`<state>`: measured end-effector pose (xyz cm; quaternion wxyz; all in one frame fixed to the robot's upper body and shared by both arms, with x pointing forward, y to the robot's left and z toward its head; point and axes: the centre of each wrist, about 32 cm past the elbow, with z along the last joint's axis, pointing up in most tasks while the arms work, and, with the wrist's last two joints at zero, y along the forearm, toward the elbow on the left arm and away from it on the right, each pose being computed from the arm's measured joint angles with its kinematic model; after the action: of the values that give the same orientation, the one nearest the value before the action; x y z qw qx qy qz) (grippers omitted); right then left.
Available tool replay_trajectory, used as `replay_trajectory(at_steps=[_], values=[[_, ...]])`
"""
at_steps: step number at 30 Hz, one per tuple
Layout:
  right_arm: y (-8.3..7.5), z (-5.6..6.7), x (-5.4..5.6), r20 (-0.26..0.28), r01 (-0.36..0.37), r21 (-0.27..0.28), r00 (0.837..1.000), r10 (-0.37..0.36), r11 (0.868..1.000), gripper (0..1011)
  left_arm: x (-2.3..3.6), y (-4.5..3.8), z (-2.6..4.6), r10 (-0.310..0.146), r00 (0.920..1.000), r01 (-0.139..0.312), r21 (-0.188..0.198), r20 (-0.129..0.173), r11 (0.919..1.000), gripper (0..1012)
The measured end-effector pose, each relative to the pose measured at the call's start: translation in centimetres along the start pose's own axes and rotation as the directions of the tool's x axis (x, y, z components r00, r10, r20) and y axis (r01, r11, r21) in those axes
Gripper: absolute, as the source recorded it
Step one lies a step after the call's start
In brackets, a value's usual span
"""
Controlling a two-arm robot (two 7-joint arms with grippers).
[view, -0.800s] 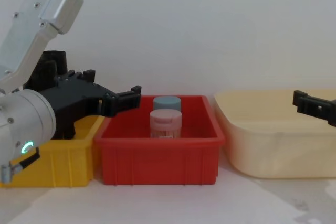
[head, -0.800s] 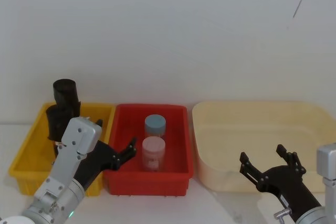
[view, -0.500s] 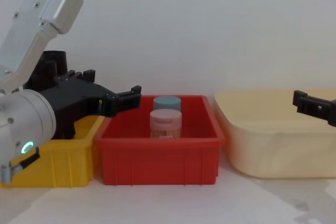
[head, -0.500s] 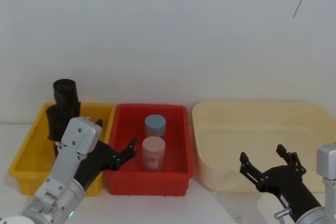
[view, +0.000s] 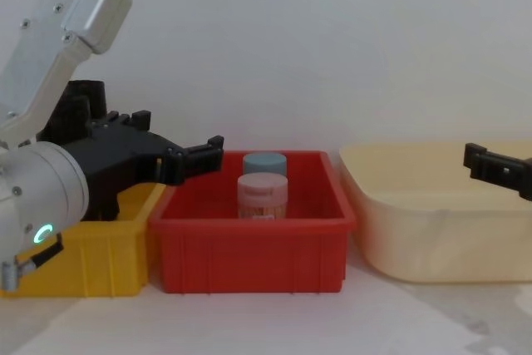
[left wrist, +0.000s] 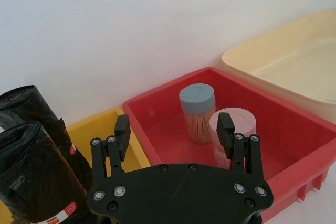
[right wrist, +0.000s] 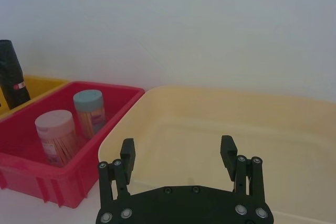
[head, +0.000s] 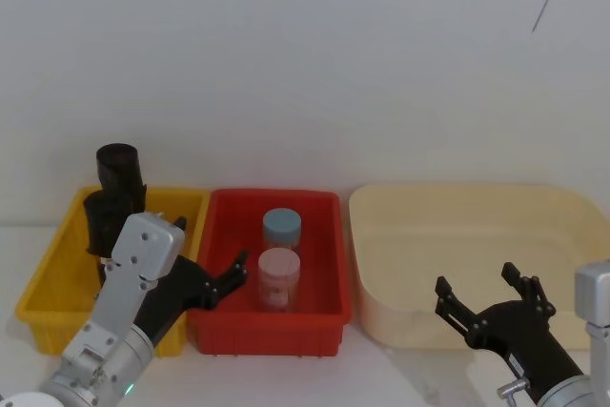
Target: Pick up the garbage bag with the one hand and transfer it to the other hand.
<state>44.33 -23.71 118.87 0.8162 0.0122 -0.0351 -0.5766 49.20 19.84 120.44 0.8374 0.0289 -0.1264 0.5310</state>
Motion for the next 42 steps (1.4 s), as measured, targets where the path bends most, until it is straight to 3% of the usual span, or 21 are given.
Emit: replay_trajectory(at_steps=[16, 19, 25, 26, 29, 32, 38, 39, 41, 42], values=[[0.0, 0.0, 0.0, 0.0, -0.001, 0.0, 1.0, 0.001, 1.0, 1001, -0.07, -0.27, 0.22, -0.007, 1.0, 0.007, -0.004, 0.001, 1.0, 1001], [0.2, 0.2, 0.1, -0.001, -0.008, -0.001, 1.0, 0.008, 1.0, 1001, -0.14, -0.69, 0.66, -0.02, 0.9998, 0.02, -0.007, 0.004, 0.9998, 1002], [1.0, 0.9, 0.1, -0.02, -0.045, 0.001, 0.999, 0.045, 0.999, 1002, 0.19, -1.47, 2.7, -0.048, 0.9987, 0.049, -0.014, 0.016, 0.9987, 1001], [1.3, 1.2, 0.0, -0.026, -0.057, 0.004, 0.998, 0.057, 0.998, 1002, 0.5, -1.48, 3.41, -0.049, 0.9986, 0.049, -0.017, 0.019, 0.9986, 1002], [2.0, 1.8, -0.4, -0.042, -0.087, 0.007, 0.995, 0.087, 0.996, 1002, 1.34, -1.12, 4.66, -0.04, 0.9989, 0.041, -0.019, 0.025, 0.999, 1002], [2.5, 2.2, -0.8, -0.052, -0.111, 0.011, 0.992, 0.111, 0.994, 1001, 2.08, -0.54, 5.43, -0.03, 0.9992, 0.03, -0.015, 0.027, 0.9994, 1002], [4.3, 3.6, -2.3, -0.076, -0.188, 0.014, 0.979, 0.188, 0.982, 1001, 4.07, 1.74, 6.55, 0.013, 0.9996, -0.013, 0.009, 0.023, 0.9999, 1002], [4.7, 4.0, -2.7, -0.081, -0.207, 0.013, 0.975, 0.207, 0.978, 1002, 4.67, 2.57, 6.71, 0.028, 0.9994, -0.028, 0.018, 0.019, 0.9994, 1002], [5.3, 4.3, -3.3, -0.084, -0.227, 0.012, 0.97, 0.228, 0.974, 1002, 5.18, 3.33, 6.75, 0.041, 0.9991, -0.041, 0.028, 0.015, 0.9988, 1002], [5.8, 4.6, -3.8, -0.088, -0.249, 0.003, 0.965, 0.248, 0.969, 1002, 5.7, 4.1, 6.8, 0.056, 0.9984, -0.056, 0.035, 0.013, 0.9978, 1001]])
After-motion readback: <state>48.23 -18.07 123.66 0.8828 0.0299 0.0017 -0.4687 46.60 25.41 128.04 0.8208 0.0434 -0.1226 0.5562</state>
